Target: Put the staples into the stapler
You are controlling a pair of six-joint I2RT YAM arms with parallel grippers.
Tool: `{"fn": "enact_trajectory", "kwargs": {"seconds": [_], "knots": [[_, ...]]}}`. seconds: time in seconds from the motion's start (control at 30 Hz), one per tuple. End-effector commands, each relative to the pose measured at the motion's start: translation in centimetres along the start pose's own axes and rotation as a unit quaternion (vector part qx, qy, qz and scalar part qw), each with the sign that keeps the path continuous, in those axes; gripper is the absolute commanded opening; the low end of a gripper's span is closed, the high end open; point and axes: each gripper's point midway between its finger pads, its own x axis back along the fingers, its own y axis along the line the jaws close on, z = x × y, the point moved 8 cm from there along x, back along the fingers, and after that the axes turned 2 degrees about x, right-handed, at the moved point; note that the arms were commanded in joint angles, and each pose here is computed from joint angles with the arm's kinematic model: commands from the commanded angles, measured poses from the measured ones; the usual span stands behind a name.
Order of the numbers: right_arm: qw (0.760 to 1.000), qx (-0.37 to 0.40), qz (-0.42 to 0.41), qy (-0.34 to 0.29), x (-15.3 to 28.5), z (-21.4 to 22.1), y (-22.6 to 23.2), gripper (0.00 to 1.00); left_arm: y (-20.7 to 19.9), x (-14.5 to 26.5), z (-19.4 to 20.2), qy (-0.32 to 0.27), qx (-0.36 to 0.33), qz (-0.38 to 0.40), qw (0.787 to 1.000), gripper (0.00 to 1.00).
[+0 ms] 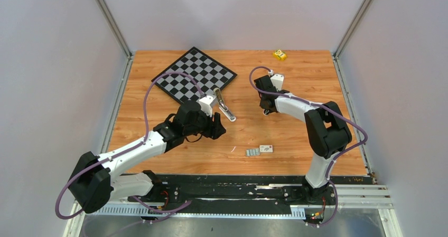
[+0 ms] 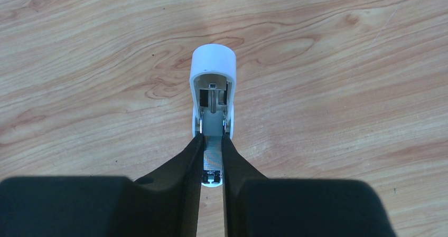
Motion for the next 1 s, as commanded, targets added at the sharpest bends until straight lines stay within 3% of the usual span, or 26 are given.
{"fn": "enact_trajectory", "kwargs": {"seconds": [0.0,0.97], "knots": [[1.0,-0.015,0.015,-0.007,0.2,-1.0,-0.7,0.18,0.1,0.3,-0.2,-0.011,-0.003,0.001,1.0,0.56],[0.999,-0.028,0.024,-0.003,0.4,-1.0,-0.8,0.18,0.2,0.4,-0.1,-0.011,-0.007,-0.002,1.0,0.56]]}}
